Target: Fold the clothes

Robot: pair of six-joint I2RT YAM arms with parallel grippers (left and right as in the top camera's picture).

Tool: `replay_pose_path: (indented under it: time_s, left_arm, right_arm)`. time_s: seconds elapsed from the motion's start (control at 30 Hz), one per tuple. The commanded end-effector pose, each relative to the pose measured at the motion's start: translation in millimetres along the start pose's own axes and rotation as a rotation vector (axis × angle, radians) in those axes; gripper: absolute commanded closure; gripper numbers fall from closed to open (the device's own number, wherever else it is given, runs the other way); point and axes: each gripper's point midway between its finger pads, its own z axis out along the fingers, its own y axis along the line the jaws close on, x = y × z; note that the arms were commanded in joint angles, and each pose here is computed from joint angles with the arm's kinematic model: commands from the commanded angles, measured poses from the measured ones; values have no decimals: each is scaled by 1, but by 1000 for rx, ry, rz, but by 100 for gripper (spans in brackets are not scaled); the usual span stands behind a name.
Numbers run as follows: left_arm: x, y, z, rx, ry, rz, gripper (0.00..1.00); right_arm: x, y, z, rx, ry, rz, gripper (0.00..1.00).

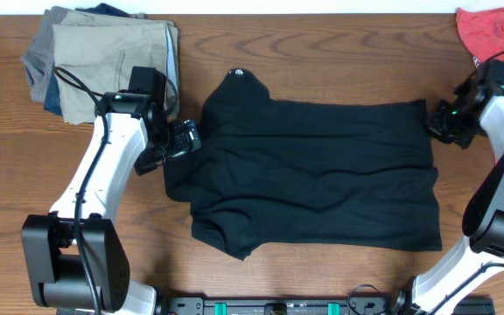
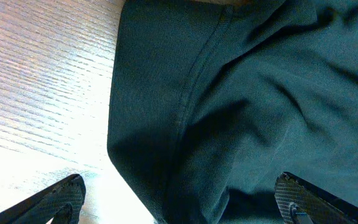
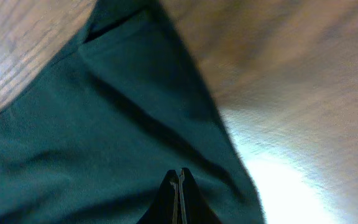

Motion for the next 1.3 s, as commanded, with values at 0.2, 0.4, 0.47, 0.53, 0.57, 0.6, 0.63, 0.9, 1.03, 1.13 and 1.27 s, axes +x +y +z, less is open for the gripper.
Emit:
replay_pose_path:
  time_s: [0.2,0.4,0.47,0.53,0.57,0.6,0.63,0.9,1.03,1.13,1.27]
  left_arm:
    - [1,3,2,-15,5,11,2]
    - [1,3,2,-15,5,11,2]
    - [1,3,2,-15,5,11,2]
    - [1,3,2,-15,5,11,2]
    - [1,3,2,-15,5,11,2]
    - [1,3,2,-15,5,11,2]
    - [1,3,2,-15,5,10,2]
    - [0,3,2,-13,0,11,2]
    - [0,3,2,-13,0,11,2]
    - [0,3,2,-13,1,11,2]
    - [-2,2,2,-9,-6,12,2]
  right_arm:
    - [7,28,14,81,-41,-16,99]
    - [11,33,27,105,-36,-14,99]
    - [14,30,37,115,-15,-4,99]
    - [17,27,48,122,4,-1,99]
    - [18,25,53,125,11,-1,99]
    - [19,24,57,127,17,-1,99]
    - [20,24,62,124,22,0,99]
    - [9,27,90,100,-14,-9,99]
    - [4,33,112,66,-37,-17,99]
    - [3,38,134,18,-42,-11,99]
    - [0,44,166,-40,-62,7,99]
